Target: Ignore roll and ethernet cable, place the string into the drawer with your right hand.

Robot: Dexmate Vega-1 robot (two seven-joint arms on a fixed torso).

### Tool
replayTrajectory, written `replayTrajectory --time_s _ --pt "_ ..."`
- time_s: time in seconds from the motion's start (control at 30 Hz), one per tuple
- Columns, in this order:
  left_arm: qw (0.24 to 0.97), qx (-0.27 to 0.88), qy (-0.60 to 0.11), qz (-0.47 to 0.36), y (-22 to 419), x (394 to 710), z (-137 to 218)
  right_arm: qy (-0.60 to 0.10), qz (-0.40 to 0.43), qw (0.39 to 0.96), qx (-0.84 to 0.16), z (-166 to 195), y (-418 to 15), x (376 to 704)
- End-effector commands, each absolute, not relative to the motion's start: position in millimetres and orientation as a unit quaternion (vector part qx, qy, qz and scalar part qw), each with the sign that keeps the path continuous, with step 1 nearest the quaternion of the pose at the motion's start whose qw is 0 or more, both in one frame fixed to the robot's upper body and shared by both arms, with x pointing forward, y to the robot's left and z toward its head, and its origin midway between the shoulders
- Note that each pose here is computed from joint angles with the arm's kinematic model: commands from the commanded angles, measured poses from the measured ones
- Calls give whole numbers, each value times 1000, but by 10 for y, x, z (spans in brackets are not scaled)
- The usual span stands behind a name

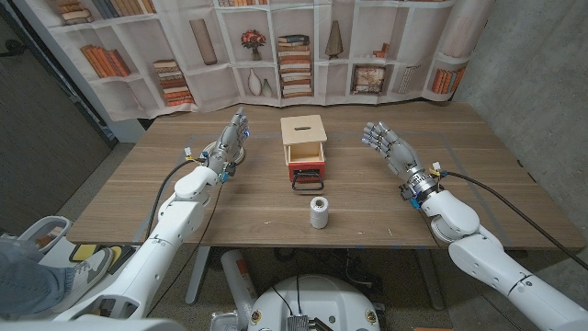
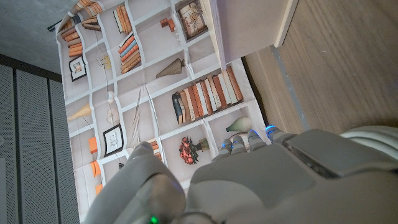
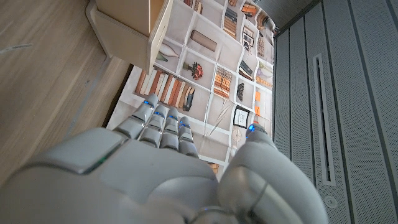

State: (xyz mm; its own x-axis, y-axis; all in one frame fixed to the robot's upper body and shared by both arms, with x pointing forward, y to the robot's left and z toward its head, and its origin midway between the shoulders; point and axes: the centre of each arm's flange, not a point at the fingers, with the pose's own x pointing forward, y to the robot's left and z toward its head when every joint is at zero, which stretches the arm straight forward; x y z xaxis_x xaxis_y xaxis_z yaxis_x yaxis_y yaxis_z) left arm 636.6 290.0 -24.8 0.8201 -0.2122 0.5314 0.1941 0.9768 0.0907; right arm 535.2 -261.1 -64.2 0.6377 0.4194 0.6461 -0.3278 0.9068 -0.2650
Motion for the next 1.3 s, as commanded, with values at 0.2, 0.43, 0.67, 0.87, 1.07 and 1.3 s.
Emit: replayTrajectory --time_s 0.2,0.43,0.67,0.87,1.07,1.3 --pt "953 15 -283 -110 2909 6364 -249 -372 223 898 -70 -773 -2511 5265" --pt "954 14 -279 -110 2911 6382 -262 -378 225 894 -79 -798 -2462 5210" --pt "955 14 -276 -111 2896 6398 -275 -379 228 893 -79 -846 -2449 5133" --pt "955 17 -274 -112 2890 6393 -274 -378 230 893 -78 -880 -2435 5089" --pt "954 20 -277 -114 2883 6372 -264 -379 235 891 -80 -903 -2405 5041" --pt "955 19 -274 -114 2872 6373 -272 -383 242 887 -89 -919 -2370 4967"
